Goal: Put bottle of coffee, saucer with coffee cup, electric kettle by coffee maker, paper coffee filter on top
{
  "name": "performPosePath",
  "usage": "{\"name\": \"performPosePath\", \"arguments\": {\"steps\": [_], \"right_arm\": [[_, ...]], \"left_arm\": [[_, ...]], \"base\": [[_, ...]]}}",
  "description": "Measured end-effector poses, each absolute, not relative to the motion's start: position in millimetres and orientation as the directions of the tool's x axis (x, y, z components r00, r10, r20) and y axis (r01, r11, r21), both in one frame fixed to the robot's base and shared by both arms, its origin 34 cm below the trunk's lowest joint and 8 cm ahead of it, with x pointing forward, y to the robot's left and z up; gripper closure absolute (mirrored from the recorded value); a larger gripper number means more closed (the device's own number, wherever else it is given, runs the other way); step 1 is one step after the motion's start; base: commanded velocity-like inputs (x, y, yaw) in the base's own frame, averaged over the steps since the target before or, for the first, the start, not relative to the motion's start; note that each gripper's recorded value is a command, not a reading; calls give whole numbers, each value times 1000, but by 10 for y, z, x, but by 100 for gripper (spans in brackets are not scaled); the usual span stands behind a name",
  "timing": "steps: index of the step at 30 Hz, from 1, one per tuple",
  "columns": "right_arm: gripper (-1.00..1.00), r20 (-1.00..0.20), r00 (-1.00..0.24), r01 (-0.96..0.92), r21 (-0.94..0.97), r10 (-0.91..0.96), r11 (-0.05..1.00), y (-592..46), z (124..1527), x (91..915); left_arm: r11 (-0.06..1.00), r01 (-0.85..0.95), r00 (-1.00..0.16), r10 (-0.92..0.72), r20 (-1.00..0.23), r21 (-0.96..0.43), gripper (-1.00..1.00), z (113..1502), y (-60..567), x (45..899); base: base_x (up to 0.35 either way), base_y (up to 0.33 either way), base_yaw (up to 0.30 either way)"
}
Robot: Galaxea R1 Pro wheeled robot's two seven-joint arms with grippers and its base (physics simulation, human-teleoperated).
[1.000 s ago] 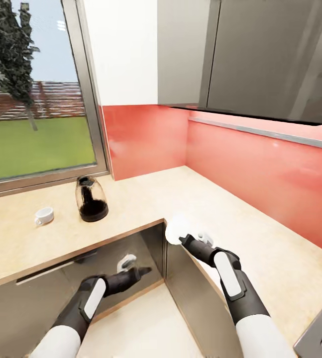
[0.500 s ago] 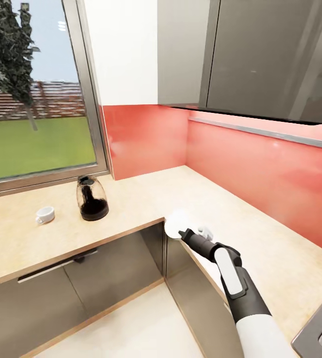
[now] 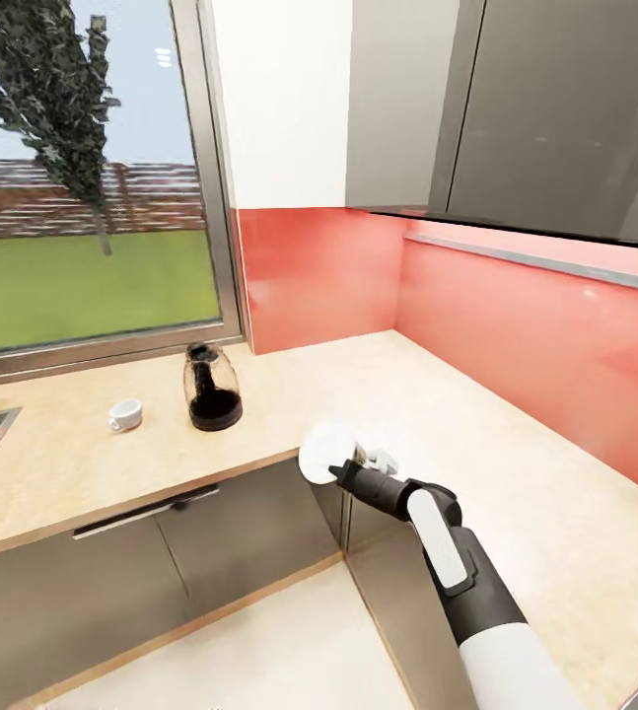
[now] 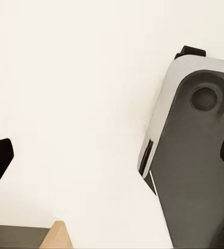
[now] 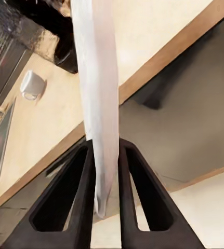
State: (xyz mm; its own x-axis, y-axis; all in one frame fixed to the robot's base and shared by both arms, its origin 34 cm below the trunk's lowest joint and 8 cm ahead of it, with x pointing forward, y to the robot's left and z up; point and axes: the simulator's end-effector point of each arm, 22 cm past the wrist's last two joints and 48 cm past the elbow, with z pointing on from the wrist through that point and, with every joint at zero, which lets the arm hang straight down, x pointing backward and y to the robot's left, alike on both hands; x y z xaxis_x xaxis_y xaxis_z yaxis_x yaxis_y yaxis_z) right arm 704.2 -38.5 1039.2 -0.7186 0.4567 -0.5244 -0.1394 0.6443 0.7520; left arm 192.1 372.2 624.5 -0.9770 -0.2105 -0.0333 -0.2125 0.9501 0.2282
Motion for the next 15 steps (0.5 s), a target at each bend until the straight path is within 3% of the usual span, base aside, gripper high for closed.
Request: {"name": "performPosePath", "arguments": {"steps": [9, 15], "right_arm": [[100, -537, -749, -186, 732, 388, 655, -111, 10343, 6912], [100, -511, -840, -258, 673, 183, 693, 437, 9801, 6398]], "left_arm": [[948, -205, -979, -202, -37, 243, -100, 6257, 3795, 1923], [949, -174, -984, -160, -74, 261, -100, 6267, 3896, 1907]], "base": [[0, 0, 274], [0, 0, 274]]}}
